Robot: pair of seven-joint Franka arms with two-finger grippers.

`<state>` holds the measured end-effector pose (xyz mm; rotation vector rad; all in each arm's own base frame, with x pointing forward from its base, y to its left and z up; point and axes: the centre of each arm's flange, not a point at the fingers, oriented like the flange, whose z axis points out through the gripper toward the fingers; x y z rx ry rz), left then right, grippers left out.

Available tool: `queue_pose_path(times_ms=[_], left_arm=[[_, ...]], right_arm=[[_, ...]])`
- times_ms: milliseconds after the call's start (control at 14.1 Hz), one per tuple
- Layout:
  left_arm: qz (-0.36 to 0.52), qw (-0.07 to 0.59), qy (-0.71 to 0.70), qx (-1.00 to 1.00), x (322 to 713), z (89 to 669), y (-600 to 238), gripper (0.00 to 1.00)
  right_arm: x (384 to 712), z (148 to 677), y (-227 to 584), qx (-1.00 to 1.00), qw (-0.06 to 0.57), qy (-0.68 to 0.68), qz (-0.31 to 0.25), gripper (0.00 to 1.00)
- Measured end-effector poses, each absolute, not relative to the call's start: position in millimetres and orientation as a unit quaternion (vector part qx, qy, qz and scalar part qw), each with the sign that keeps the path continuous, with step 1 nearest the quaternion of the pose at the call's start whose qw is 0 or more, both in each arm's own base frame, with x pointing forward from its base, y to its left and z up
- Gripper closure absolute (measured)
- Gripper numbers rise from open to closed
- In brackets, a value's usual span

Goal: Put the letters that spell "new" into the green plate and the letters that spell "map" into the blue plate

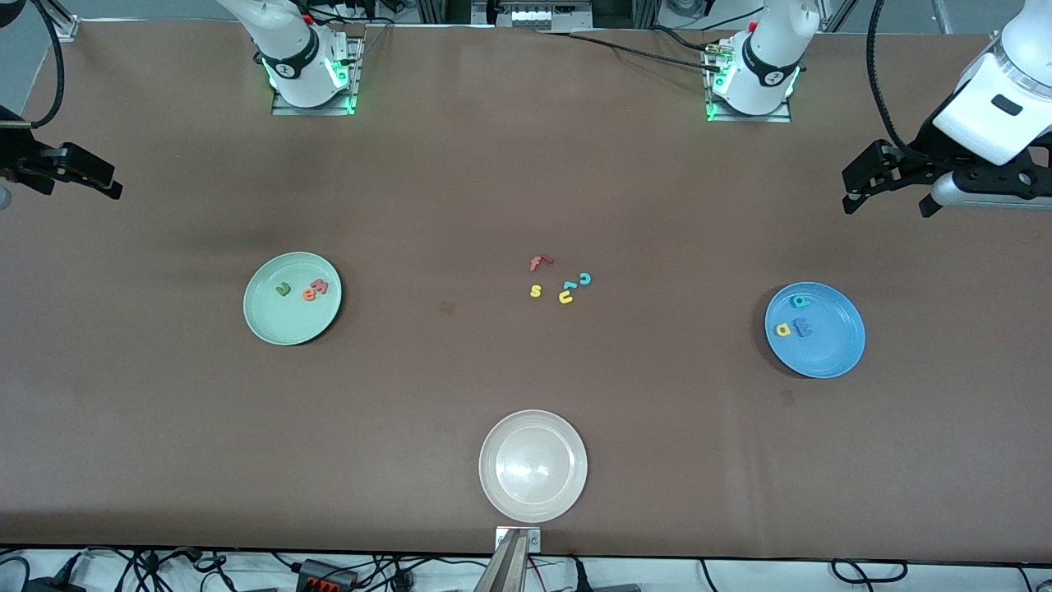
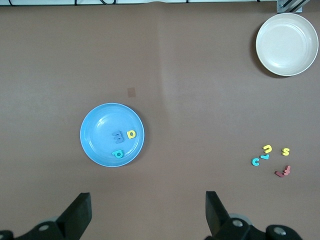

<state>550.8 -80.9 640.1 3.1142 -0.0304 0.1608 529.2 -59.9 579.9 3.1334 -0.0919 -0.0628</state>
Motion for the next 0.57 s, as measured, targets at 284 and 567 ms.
queue_pose_path(times_ms=[284,567], left_arm=[[0.051,0.012,-0.01,0.999,552.0,639.3,-81.4,0.0],[0.051,0.012,-0.01,0.999,552.4,639.5,-81.5,0.0]], right_arm=[[529.1,578.7,-60.1,0.999,0.003,-0.029,-0.021,0.0],[530.3,574.9,-60.9,0.999,0.003,-0.03,-0.025,0.0]])
